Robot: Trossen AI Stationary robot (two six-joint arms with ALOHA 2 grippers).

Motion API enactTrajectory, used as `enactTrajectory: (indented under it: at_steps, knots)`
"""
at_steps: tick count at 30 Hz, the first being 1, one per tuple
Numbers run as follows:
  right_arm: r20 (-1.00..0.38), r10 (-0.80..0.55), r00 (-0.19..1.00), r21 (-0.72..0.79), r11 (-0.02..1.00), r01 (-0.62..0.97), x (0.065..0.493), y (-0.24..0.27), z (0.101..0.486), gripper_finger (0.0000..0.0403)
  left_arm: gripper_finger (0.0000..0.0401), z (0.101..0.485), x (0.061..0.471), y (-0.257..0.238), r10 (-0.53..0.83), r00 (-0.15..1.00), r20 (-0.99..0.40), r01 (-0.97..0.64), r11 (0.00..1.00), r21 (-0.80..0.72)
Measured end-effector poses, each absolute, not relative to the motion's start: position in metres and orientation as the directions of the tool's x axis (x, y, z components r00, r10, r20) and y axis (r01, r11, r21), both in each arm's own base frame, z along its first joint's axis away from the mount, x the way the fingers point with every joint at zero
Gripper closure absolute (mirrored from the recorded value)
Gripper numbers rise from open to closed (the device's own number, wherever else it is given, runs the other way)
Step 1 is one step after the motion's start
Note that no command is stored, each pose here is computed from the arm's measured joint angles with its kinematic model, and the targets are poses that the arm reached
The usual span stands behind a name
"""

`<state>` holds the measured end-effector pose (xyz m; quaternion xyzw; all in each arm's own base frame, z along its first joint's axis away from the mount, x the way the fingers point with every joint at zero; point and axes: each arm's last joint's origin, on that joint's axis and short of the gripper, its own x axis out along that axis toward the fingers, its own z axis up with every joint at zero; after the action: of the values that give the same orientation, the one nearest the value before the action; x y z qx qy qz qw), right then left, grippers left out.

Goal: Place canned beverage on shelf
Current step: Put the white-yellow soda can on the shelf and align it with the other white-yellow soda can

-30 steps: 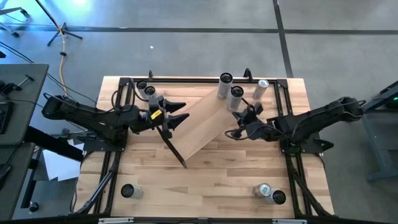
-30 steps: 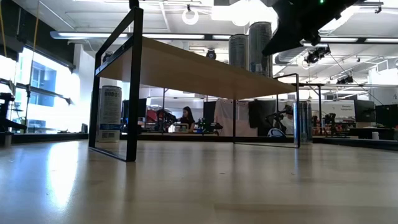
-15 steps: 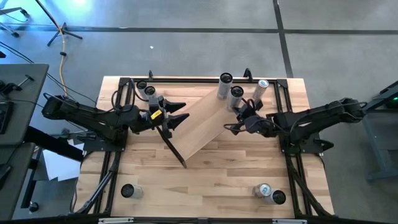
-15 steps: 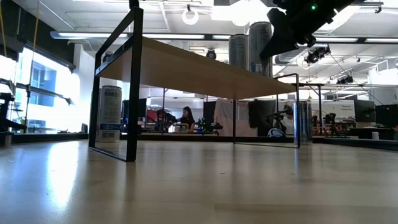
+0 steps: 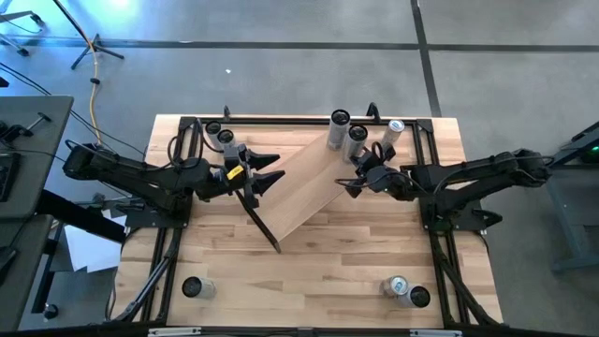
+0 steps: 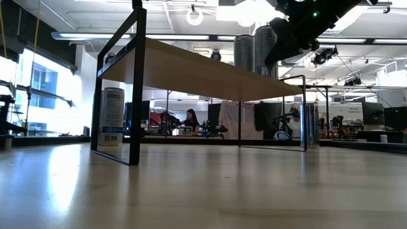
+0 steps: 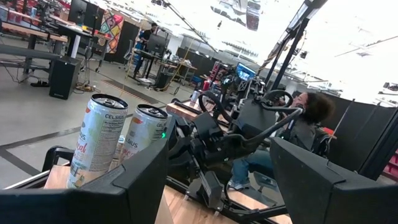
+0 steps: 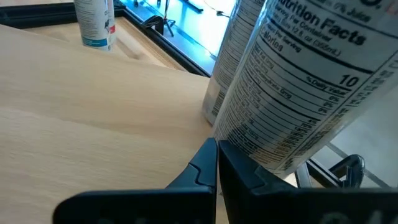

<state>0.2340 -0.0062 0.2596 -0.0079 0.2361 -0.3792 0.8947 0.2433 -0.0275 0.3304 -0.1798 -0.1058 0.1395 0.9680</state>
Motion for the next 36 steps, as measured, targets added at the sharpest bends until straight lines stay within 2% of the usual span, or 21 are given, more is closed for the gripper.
enactTrajectory:
  at_steps: [9,13,17,20,26,36]
  knots:
    - [-0.402,-0.688,0.605,-0.192,0.709,0.678,0.236,-0.01,0.262,0.0403,0.015,0.33,0.243,-0.027,0.308,0.939,0.152,-0.233,0.897,-0.376]
    - [-0.431,-0.631,0.645,-0.172,0.759,0.628,0.235,-0.003,0.26,0.0403,0.015,0.33,0.243,-0.028,0.308,0.939,0.152,-0.233,0.897,-0.376]
    - [-0.48,-0.602,0.638,-0.172,0.777,0.605,0.231,0.006,0.255,0.0403,0.015,0.33,0.243,-0.027,0.308,0.939,0.152,-0.233,0.897,-0.376]
    - [-0.501,-0.619,0.605,-0.185,0.76,0.624,0.226,0.008,0.252,0.0403,0.015,0.33,0.243,-0.027,0.308,0.939,0.152,-0.233,0.897,-0.376]
    - [-0.452,-0.704,0.549,-0.205,0.68,0.703,0.218,0.002,0.258,0.0403,0.015,0.33,0.243,-0.027,0.308,0.939,0.152,-0.233,0.897,-0.376]
    - [-0.447,-0.704,0.552,-0.182,0.676,0.714,0.218,-0.008,0.262,0.0403,0.015,0.33,0.243,-0.027,0.308,0.939,0.152,-0.234,0.897,-0.376]
